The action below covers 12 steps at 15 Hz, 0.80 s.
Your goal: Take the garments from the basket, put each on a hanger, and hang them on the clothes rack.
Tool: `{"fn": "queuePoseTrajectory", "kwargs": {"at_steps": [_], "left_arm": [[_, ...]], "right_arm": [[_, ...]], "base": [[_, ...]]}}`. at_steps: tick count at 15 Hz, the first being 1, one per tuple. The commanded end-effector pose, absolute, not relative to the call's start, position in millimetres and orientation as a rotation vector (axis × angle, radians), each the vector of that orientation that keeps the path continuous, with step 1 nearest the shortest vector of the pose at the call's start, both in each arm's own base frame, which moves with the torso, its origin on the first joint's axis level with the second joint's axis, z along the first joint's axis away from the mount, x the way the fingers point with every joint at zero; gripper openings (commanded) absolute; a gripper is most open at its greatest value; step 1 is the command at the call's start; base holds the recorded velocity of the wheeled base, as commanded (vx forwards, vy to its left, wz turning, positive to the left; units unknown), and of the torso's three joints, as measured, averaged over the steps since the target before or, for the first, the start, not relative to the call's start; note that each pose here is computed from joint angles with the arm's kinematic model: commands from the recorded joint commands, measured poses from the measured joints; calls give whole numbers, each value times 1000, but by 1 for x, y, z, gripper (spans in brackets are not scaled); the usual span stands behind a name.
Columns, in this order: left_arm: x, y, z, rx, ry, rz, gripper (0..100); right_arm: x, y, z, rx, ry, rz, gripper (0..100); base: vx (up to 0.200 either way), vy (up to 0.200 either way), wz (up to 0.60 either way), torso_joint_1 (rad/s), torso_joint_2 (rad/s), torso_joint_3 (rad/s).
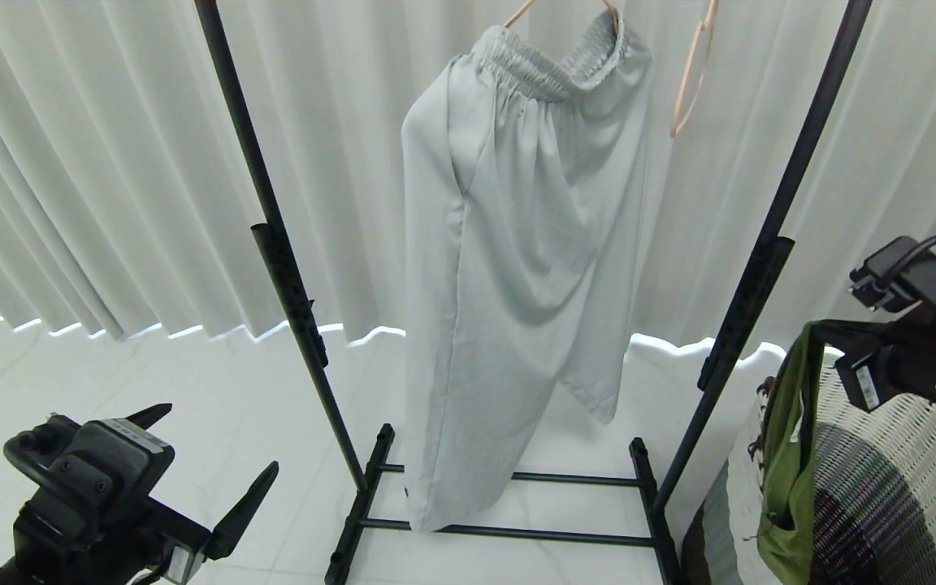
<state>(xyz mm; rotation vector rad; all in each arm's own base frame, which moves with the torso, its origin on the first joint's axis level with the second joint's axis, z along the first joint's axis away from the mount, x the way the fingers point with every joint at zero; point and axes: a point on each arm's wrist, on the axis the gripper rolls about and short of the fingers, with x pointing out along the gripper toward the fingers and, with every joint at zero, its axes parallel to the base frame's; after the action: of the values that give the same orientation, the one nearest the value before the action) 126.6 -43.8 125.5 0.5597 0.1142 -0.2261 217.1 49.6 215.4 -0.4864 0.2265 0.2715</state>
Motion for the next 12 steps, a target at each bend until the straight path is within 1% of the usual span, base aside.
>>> {"fn": "queuePoseTrajectory", "kwargs": {"at_steps": [1,4,7,10,12], "left_arm": [[126,-44,126,560,113,-224,100],[126,-44,126,558,111,-225,100],[125,-44,127,556,104,-225,100],[124,-43,129,550,89,-227,100],[120,-48,130,544,64,-268,100]], "right_arm": [[191,60,274,-480,96,319,0],[171,69,289,-491,102,393,0],[163,78,295,-503,97,397,0],[161,87,299,-507,82,421,0],[159,94,302,-511,78,453,0]], "base": [[0,0,0,0,0,0],[-200,0,0,6,-1,-1],[-200,0,0,-1,2,2],[0,0,0,0,0,0],[0,0,0,0,0,0]]}}
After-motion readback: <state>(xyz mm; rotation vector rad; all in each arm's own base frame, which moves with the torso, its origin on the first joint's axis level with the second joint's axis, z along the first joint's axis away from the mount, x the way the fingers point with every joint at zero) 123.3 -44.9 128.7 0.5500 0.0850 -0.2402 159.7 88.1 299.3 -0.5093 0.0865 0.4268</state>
